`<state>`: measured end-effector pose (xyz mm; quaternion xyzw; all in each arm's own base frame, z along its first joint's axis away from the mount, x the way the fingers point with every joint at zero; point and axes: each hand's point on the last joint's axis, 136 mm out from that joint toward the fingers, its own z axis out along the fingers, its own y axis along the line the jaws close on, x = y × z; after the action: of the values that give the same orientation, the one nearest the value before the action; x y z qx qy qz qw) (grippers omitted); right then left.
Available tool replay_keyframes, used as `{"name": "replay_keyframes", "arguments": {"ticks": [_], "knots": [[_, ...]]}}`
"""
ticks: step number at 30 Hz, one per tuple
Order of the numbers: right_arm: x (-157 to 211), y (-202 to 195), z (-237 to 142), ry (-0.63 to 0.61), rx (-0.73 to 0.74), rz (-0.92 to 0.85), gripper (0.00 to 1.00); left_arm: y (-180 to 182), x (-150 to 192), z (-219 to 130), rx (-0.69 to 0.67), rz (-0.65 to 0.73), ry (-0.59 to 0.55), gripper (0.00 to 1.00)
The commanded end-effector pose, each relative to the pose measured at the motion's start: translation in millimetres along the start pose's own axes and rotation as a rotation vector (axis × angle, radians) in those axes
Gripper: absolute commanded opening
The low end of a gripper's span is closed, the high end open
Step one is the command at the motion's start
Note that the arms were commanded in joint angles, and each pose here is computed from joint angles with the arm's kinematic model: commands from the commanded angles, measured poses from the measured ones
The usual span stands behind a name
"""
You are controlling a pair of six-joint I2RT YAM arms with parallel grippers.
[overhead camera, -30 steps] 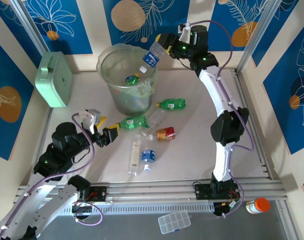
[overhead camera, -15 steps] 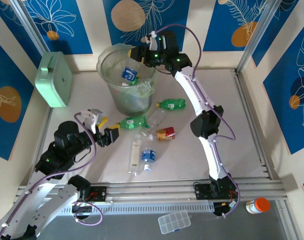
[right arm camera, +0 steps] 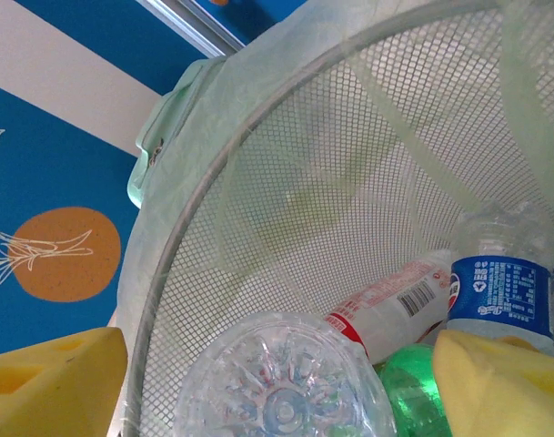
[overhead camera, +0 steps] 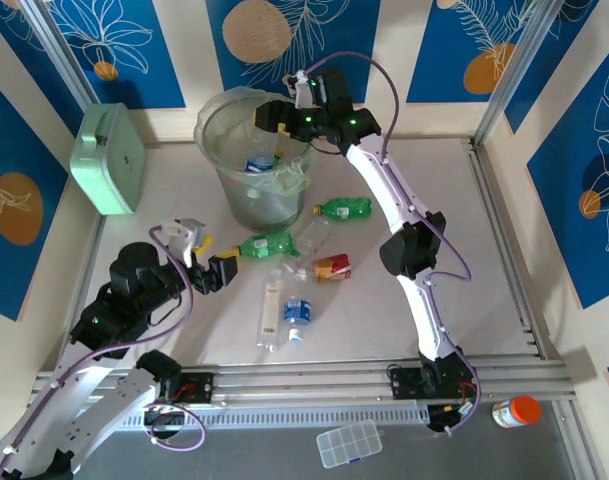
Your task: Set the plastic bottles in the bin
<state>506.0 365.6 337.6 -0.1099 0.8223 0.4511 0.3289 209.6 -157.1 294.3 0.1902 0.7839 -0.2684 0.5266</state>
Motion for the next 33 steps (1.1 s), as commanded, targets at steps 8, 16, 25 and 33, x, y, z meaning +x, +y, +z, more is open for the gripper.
{"name": "replay_keyframes", "arguments": {"ticks": [8, 16, 25, 33], "knots": [[-42, 67, -82, -0.152, -0.057, -0.131, 0.75, -1, -10, -4, -0.014, -0.043, 0.007, 0.77], [-6, 93, -61, -0.046, -0.139, -0.169, 0.47, -3, -11, -2, -0.006, -0.047, 0.025, 0.77], [35, 89, -18, 0.084, -0.164, -0.132, 0.37, -2, -11, -4, -0.016, -0.044, 0.026, 0.77], [56, 40, 16, 0.151, -0.011, -0.071, 0.35, 0, -11, -4, -0.025, -0.045, 0.029, 0.77]]}}
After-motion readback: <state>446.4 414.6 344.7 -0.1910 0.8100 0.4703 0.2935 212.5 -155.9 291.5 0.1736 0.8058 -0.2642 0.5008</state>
